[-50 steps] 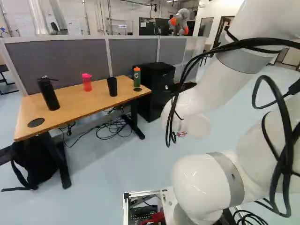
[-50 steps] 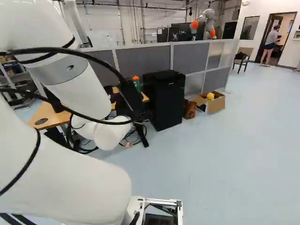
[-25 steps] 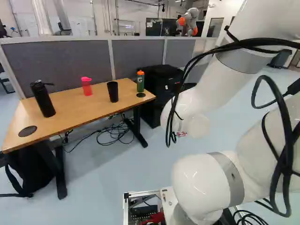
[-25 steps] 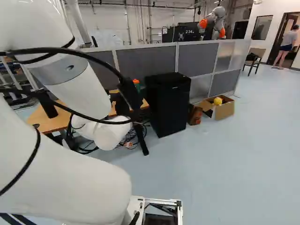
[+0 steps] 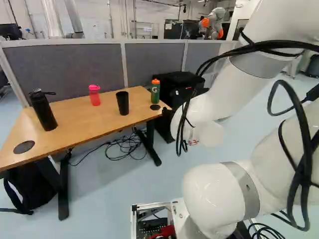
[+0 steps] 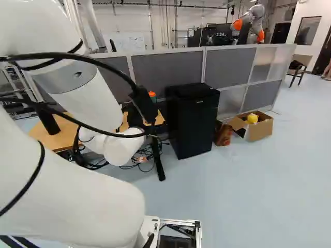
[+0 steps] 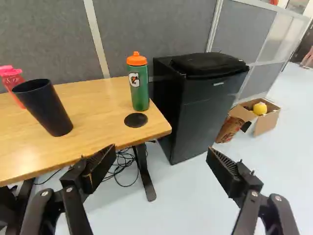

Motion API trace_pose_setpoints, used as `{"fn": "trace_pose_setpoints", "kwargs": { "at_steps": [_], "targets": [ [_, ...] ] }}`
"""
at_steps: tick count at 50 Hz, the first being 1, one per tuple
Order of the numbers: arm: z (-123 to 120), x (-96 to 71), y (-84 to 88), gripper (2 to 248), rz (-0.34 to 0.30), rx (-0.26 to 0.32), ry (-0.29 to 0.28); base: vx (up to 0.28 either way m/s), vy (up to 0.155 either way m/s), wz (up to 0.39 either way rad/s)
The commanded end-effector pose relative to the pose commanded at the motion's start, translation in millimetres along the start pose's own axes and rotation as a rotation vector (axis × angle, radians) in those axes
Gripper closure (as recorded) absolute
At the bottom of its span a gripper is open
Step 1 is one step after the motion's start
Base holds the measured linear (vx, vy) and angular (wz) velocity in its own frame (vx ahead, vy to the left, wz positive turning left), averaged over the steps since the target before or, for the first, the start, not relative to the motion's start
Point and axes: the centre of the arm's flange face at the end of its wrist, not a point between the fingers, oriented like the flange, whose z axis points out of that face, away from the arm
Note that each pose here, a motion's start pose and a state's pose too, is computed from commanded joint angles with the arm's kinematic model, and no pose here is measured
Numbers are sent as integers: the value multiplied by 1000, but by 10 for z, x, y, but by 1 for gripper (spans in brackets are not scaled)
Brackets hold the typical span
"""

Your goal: Pick up the green bottle from the table

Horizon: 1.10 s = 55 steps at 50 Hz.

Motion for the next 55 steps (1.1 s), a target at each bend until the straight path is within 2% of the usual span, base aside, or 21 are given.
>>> {"fn": "trace_pose_setpoints", "kwargs": {
  "at_steps": [18, 39, 55],
  "targets": [
    [0, 0, 0, 3, 0, 0, 0, 234, -26, 140],
    [0, 0, 0, 3, 0, 0, 0, 231, 18, 213],
    [0, 0, 0, 3, 0, 0, 0, 226, -13, 0]
  ]
}}
